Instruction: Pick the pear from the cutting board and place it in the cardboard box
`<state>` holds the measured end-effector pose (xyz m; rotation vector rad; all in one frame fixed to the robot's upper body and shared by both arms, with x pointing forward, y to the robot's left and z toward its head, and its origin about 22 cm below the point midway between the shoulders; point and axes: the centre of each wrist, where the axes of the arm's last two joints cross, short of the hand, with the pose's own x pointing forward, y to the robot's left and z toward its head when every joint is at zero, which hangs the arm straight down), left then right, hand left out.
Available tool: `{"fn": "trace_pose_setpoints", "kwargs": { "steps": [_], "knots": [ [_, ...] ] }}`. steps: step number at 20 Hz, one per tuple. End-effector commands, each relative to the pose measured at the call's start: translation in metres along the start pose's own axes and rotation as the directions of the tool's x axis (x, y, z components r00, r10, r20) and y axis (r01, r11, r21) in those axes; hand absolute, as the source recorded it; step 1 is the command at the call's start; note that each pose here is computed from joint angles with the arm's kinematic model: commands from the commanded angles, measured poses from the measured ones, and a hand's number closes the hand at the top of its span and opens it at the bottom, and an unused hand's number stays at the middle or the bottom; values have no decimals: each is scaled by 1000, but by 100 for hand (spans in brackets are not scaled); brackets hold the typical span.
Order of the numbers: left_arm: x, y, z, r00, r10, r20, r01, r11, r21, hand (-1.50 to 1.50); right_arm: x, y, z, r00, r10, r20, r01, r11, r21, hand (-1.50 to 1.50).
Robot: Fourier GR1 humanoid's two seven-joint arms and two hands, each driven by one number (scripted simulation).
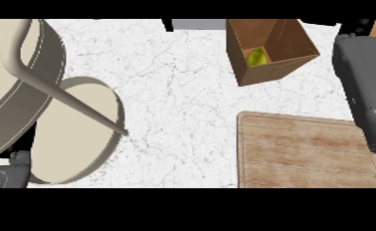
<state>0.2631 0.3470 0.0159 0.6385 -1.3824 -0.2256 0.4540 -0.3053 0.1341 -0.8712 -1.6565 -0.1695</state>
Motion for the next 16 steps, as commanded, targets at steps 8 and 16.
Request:
{"fn": "trace_pose_setpoints", "kwargs": {
  "steps": [8,16],
  "knots": [
    [11,21,7,1000,-12,-28,12,1000,28,0,-63,-122,-2,998,14,-66,-17,999,-48,-150],
    [-16,22,9,999,-8,-40,9,999,32,0,-95,-204,40,993,99,-62,-94,993,77,-150]
  ]
}}
